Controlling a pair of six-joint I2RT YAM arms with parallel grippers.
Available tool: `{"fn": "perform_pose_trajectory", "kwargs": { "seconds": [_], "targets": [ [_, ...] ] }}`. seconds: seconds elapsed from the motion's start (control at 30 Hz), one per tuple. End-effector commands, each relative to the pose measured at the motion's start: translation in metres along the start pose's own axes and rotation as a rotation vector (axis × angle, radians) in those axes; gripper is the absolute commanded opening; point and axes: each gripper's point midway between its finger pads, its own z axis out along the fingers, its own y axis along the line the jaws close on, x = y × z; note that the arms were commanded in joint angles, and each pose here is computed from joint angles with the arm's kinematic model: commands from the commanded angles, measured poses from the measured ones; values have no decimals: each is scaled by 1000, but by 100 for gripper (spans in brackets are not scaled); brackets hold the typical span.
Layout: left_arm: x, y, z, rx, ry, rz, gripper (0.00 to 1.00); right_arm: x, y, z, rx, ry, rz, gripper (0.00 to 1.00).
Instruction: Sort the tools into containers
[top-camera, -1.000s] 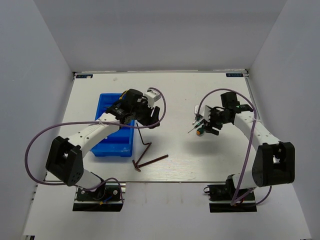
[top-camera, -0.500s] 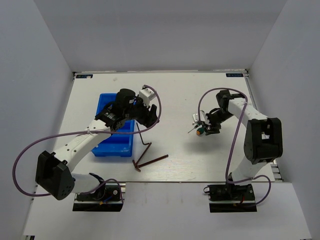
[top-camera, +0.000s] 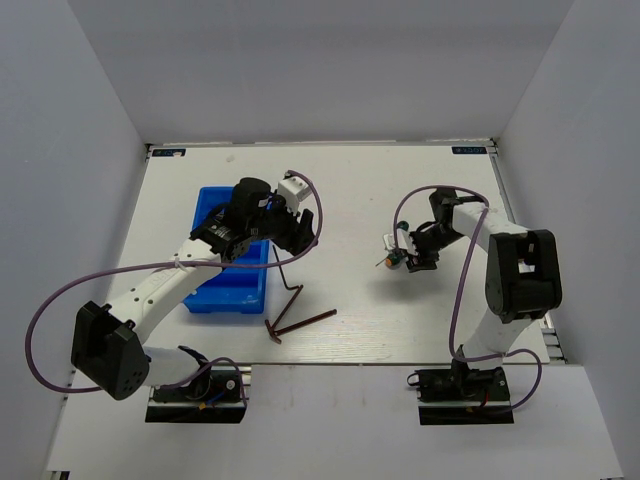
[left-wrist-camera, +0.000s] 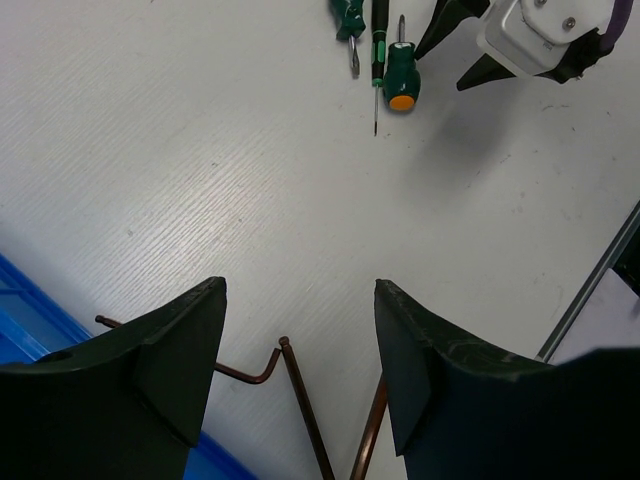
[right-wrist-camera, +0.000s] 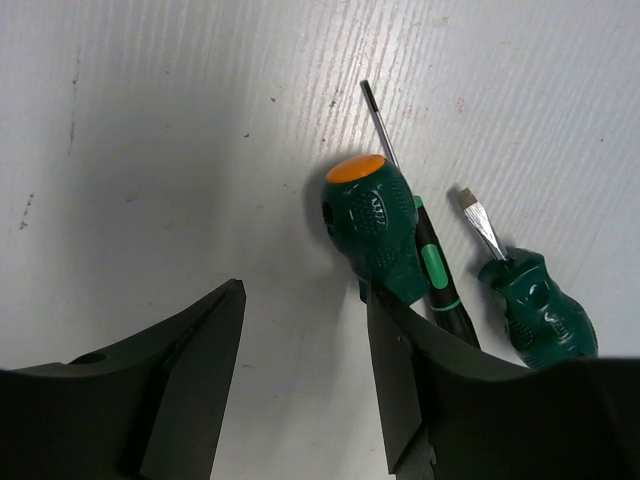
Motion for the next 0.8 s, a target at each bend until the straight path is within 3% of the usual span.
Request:
{"fn": "perform_pose_trajectory", "kwargs": {
  "seconds": [0.0,0.47,0.77],
  "targets": [
    [-2,0,-5,-7,-16,14,71,3,-6,3,18,0,-11,58],
    [-2,0,-5,-7,-16,5,71,-27,-25,-6,119,-119,-57,58],
    [-2,0,-5,-7,-16,5,71,-13,-21,7,65,-77,-105,58]
  ]
}}
